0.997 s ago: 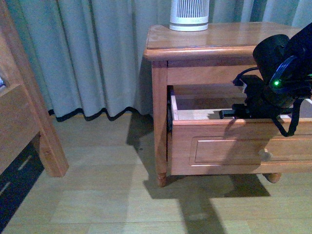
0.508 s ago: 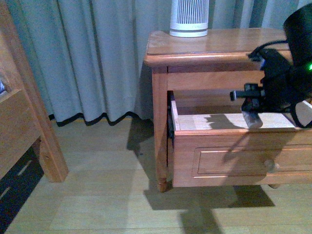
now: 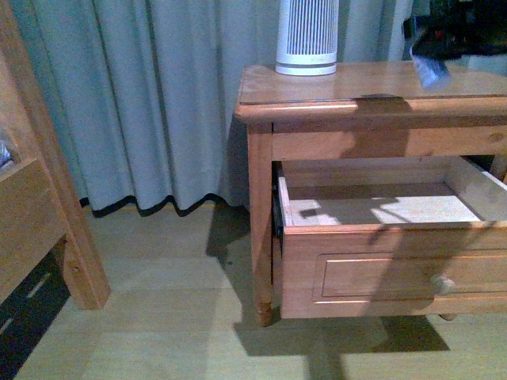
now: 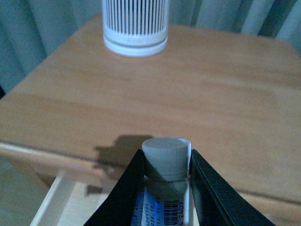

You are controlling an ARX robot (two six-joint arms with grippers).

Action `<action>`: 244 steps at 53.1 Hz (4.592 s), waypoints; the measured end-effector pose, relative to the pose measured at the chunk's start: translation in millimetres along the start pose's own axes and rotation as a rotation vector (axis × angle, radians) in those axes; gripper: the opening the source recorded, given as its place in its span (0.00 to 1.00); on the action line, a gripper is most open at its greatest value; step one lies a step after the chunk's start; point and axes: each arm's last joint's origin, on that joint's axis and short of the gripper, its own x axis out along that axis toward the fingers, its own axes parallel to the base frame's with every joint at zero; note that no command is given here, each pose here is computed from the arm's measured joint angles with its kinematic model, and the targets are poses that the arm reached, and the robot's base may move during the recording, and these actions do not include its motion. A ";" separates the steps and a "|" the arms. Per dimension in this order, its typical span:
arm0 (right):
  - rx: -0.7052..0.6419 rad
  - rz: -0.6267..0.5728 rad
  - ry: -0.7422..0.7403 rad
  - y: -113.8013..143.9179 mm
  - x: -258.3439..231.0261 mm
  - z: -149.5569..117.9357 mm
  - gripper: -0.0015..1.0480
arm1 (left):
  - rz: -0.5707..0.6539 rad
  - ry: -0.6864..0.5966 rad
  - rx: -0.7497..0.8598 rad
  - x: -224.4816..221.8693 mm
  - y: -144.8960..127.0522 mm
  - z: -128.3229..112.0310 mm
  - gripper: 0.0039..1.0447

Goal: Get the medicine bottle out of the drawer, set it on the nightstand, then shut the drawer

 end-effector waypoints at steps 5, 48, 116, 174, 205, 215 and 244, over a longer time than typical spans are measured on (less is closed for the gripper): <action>-0.028 -0.020 -0.044 -2.4 8.2 12.4 0.24 | 0.000 0.000 0.000 0.0 0.0 0.0 0.94; -0.037 -0.108 0.044 -9.0 116.5 1.2 0.23 | 0.000 0.000 0.001 0.0 0.0 0.0 0.94; -0.040 -0.128 -0.227 -20.0 134.4 -43.6 0.23 | 0.000 0.000 0.001 0.0 0.0 0.0 0.94; 0.144 -0.098 -0.142 -21.4 7.7 -45.2 0.93 | 0.000 0.000 0.001 0.0 0.0 0.0 0.94; 0.297 -0.089 0.389 21.0 -107.6 -201.7 0.10 | 0.000 0.000 0.001 0.0 0.0 0.0 0.94; 0.289 -0.123 0.437 22.9 -101.7 -235.8 0.03 | 0.000 0.000 0.001 0.0 0.0 0.0 0.94; 0.101 -0.180 0.229 9.1 0.0 -221.0 0.03 | 0.000 0.000 0.001 0.0 0.0 0.0 0.94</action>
